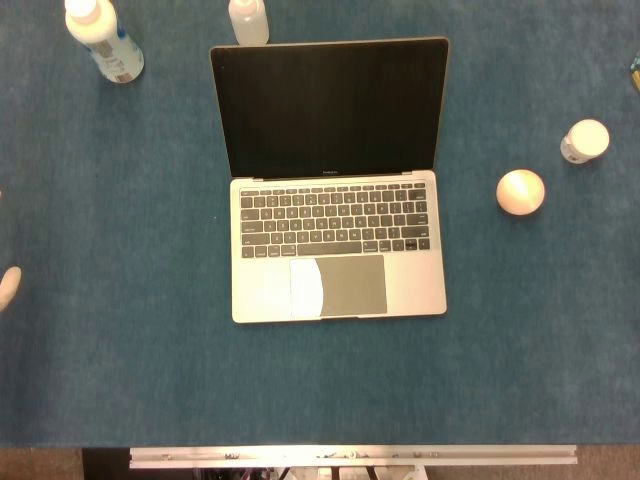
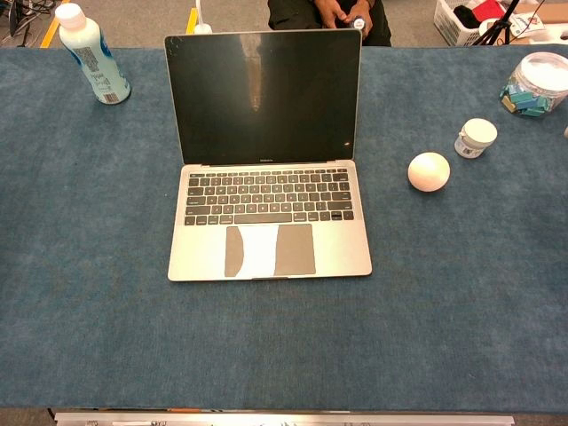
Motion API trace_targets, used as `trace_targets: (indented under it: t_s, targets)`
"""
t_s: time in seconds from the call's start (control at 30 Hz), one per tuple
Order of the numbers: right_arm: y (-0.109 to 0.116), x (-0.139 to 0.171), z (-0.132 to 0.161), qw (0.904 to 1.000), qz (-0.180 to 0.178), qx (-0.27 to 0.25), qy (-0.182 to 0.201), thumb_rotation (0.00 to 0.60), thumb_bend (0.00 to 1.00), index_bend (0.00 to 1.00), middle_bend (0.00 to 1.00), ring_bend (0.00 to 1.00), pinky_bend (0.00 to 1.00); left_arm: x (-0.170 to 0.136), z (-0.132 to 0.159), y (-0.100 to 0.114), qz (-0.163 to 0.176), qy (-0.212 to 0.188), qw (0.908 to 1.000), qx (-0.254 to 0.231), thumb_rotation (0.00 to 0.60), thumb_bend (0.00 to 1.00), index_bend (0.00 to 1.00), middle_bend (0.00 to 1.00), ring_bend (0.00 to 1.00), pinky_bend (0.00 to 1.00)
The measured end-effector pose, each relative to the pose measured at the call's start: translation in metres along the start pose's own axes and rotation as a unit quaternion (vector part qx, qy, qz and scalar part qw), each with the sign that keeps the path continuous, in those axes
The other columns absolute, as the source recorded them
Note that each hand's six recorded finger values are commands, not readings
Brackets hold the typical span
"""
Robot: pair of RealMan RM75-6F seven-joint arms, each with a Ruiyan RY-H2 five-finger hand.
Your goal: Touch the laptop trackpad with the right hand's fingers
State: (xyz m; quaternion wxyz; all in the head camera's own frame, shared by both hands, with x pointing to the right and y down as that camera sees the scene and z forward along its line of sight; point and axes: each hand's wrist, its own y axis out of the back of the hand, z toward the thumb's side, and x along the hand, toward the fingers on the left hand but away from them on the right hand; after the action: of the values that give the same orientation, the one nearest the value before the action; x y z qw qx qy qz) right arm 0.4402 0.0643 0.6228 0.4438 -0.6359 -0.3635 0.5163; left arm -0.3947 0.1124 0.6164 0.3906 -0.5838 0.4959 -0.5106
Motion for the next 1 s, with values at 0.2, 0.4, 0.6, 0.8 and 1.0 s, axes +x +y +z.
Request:
trace_targets:
  t_s: [0.2, 0.4, 0.6, 0.8, 1.0]
  targets:
    - [-0.009, -0.007, 0.020, 0.9990, 0.021, -0.002, 0.039, 0.600, 0.31, 0.41, 0.46, 0.38, 0.49, -0.002, 0.000, -0.001, -0.001, 0.000, 1.0000, 0.001, 0.600, 0.25, 0.19, 0.14, 0.09, 0.08]
    - [-0.023, -0.015, 0.048, 0.9943, 0.058, -0.007, 0.090, 0.600, 0.47, 0.30, 0.39, 0.31, 0.45, -0.003, 0.001, 0.003, 0.003, 0.000, 1.0000, -0.002, 0.600, 0.25, 0.19, 0.14, 0.09, 0.08]
    - [-0.041, -0.025, 0.082, 0.9820, 0.114, -0.002, 0.151, 0.600, 0.73, 0.17, 0.28, 0.20, 0.33, -0.005, 0.001, 0.005, 0.005, 0.000, 1.0000, -0.003, 0.600, 0.25, 0.19, 0.14, 0.09, 0.08]
    - [-0.059, -0.036, 0.123, 0.9650, 0.154, 0.001, 0.212, 0.600, 0.82, 0.15, 0.28, 0.18, 0.29, -0.008, -0.002, 0.009, 0.010, 0.005, 0.9999, 0.000, 0.600, 0.25, 0.19, 0.14, 0.09, 0.08]
    - [-0.073, -0.041, 0.151, 0.9519, 0.181, 0.000, 0.247, 0.600, 0.85, 0.15, 0.28, 0.18, 0.29, -0.012, -0.005, 0.012, 0.012, 0.009, 0.9999, 0.000, 0.600, 0.25, 0.19, 0.14, 0.09, 0.08]
